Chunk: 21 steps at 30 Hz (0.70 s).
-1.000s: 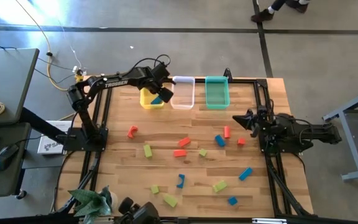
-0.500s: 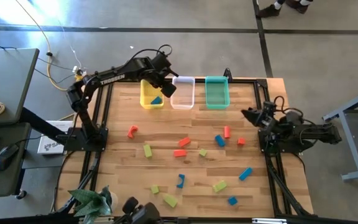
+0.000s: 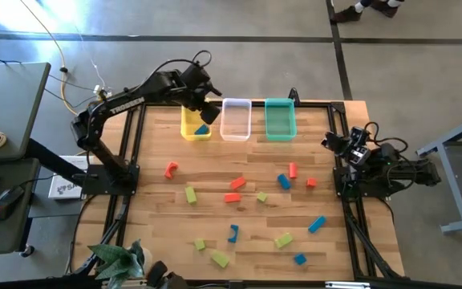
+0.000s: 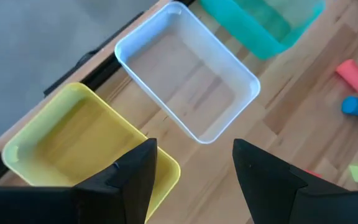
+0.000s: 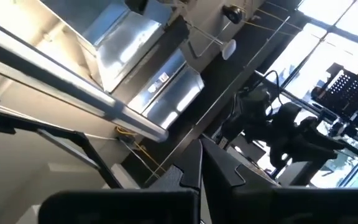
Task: Sort & place blocks by color
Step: Put the green block into the blue bin
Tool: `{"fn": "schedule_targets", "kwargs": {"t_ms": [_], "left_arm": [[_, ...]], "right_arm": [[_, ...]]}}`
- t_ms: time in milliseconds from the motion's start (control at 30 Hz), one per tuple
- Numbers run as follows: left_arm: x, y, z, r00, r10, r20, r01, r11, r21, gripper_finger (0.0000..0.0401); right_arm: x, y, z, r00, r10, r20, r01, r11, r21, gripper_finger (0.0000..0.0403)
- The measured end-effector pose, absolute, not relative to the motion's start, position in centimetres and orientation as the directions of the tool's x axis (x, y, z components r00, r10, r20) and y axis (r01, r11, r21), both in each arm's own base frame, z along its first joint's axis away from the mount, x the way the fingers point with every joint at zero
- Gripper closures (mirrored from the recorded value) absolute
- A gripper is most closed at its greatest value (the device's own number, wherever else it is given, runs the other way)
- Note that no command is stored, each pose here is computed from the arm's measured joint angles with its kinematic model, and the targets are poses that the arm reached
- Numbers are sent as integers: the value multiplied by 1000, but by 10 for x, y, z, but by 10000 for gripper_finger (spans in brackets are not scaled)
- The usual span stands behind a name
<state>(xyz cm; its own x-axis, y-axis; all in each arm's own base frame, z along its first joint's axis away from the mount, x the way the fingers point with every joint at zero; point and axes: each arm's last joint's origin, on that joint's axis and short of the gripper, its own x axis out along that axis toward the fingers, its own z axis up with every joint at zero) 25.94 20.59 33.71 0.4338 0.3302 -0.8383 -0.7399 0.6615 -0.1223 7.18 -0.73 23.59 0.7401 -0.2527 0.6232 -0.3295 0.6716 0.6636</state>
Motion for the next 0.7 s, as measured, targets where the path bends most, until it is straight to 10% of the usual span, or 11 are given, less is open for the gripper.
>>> {"fn": "schedule_targets", "kwargs": {"t_ms": [367, 700], "left_arm": [[229, 182, 368, 449, 342, -825, -723, 682, -111, 199], [211, 168, 382, 459, 346, -819, -734, 666, -130, 199]], "right_arm": [[71, -6, 288, 810, -212, 547, -173, 805, 568, 347], [102, -3, 306, 991, -119, 67, 45, 745, 665, 287]]}}
